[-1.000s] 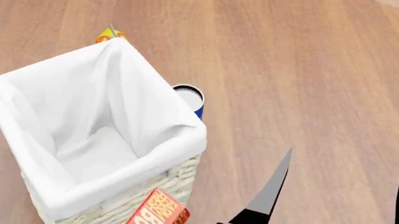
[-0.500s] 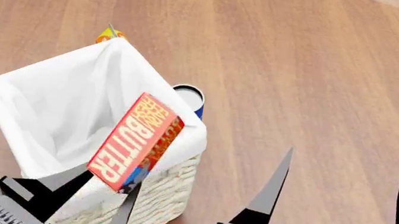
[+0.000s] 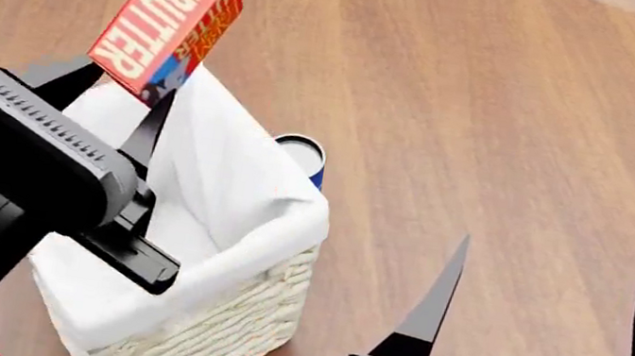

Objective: Pick up the butter and put it in the basket.

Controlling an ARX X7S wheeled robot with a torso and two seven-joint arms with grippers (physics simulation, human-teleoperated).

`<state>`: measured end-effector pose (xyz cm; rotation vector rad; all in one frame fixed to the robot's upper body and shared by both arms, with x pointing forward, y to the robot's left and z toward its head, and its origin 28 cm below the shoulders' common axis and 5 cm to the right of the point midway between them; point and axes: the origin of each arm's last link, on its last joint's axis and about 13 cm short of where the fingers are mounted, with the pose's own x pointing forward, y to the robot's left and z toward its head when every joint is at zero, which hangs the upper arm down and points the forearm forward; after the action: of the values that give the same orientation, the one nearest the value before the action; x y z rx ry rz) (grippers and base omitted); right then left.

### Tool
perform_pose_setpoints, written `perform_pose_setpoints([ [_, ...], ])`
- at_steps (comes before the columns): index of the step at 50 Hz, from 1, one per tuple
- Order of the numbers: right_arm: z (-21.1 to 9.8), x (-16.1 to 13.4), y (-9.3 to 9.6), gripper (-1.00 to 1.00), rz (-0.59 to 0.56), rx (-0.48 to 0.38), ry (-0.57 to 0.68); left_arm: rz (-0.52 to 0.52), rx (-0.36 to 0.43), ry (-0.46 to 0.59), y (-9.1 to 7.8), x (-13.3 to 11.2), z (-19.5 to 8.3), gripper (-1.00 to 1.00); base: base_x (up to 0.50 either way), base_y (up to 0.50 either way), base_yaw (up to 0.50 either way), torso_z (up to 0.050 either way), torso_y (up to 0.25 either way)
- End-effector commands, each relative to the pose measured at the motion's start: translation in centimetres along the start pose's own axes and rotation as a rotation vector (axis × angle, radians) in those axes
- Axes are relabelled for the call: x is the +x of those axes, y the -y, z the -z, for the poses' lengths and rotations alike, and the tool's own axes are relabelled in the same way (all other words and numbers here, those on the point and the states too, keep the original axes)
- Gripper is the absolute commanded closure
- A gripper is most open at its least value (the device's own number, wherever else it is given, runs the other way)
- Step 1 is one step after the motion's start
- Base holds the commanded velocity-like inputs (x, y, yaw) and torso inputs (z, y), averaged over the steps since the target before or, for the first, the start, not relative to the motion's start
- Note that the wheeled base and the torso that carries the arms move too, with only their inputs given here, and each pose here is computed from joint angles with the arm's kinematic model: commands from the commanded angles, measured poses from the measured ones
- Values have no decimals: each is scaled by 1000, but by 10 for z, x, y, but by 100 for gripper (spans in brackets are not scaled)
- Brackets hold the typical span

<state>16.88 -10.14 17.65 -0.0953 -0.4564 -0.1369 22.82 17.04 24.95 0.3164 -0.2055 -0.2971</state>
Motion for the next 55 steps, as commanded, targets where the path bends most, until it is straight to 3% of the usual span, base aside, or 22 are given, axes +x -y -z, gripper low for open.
perform_pose_setpoints([
  [1,-1,0,2,-100,7,0,1,-65,44,-21,-42,25,-26,100,0,0,0,10,0],
  [16,-2,0,2,-100,8,-2,4,26,41,-145,-68,47,-46,100,0,0,0,0,1],
  [19,-1,0,2,-100,8,0,2,45,92,-179,-73,52,-50,100,0,0,0,0,0],
  [27,-2,0,3,-100,12,1,5,91,140,-266,-77,56,-49,100,0,0,0,1,3],
  [29,-4,0,4,-100,15,1,10,117,198,-282,-79,57,-51,100,0,0,0,0,0],
  [42,-6,0,6,-100,23,6,16,211,265,-438,-90,66,-66,100,0,0,0,0,2],
  [48,-7,-1,8,-100,28,10,18,222,224,-466,-93,71,-73,100,0,0,0,2,2],
  [55,-10,-1,10,-100,41,22,26,272,231,-570,-101,74,-75,100,0,0,0,0,0],
])
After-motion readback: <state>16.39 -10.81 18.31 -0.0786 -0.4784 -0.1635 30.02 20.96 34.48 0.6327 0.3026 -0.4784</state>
